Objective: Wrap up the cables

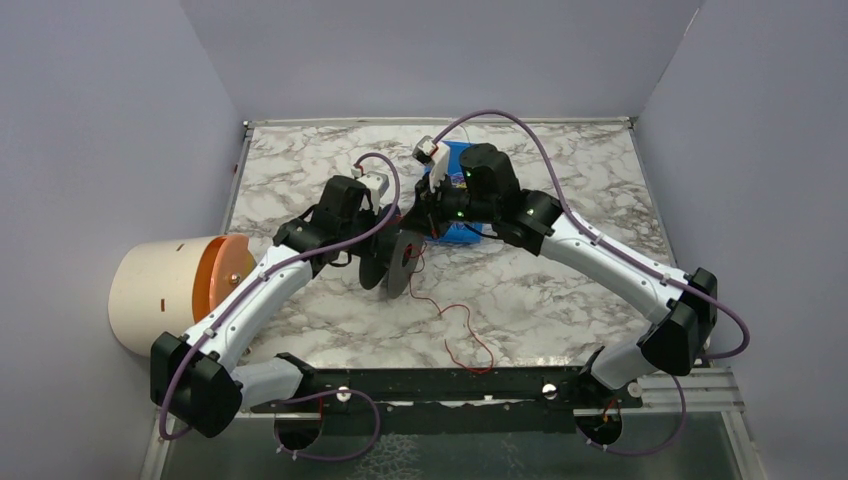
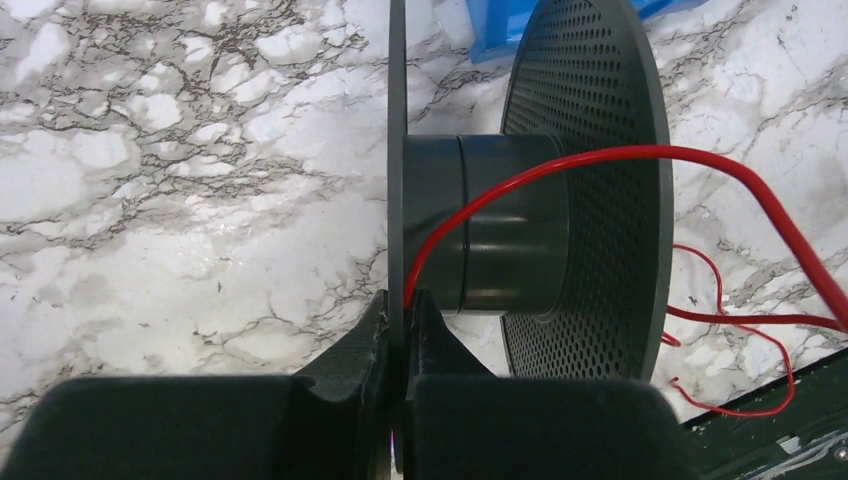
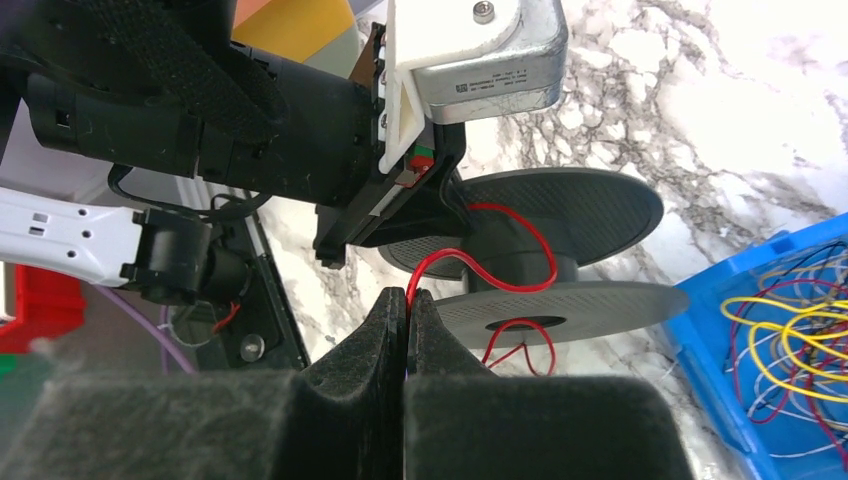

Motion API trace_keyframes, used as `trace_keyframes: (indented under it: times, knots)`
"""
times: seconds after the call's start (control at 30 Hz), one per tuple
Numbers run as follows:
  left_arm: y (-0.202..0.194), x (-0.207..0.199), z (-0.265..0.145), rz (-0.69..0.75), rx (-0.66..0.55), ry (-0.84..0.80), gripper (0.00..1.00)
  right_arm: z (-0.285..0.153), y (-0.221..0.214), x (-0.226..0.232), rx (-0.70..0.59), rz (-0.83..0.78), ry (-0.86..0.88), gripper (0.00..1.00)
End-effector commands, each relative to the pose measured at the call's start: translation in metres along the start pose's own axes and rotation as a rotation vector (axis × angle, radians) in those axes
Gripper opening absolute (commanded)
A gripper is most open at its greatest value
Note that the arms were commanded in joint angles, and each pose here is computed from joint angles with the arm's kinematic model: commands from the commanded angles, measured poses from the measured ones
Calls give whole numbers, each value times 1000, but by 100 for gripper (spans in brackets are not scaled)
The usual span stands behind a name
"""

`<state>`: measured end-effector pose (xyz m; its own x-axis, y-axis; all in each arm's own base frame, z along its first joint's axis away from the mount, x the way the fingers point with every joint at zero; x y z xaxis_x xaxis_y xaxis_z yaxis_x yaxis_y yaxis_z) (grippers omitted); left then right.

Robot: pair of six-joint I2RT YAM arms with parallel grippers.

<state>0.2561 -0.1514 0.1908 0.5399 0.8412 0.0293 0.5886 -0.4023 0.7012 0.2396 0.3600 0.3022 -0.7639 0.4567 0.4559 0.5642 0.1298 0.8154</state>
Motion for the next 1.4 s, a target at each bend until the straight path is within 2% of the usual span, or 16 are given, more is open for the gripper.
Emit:
trace_keyframes:
  times: [0.0, 0.47, 0.87, 1.03, 1.2, 1.37]
  knots:
    - [7, 2, -3, -4, -20, 8, 0, 7, -4, 6, 1, 65, 60, 1]
    - [16, 7, -19, 1, -36, 46, 0, 4, 6, 3, -51, 115, 5, 2]
    - [20, -4, -42, 7, -49, -16, 0, -10, 7, -29, -103, 88, -213, 10]
    - [24, -9, -53, 16, -50, -43, 0, -18, 3, -47, -112, 43, -326, 18]
    - [26, -13, -62, 24, -48, -68, 0, -28, 3, -60, -123, 16, -412, 36]
    - [30, -13, -66, 8, -45, -67, 0, -40, 2, -61, -133, 10, -434, 50]
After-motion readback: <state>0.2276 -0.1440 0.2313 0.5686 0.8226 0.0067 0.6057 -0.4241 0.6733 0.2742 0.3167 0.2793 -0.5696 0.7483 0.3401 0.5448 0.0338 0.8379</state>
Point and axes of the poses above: each gripper's point midway between its finger pads, its own z axis out along the fingers, its own x axis along the line the jaws close on, y = z × x, the point moved 3 cm from there along -z, back along the fingers, and after that the axes turned 13 degrees about z, right-handed, at the moved point
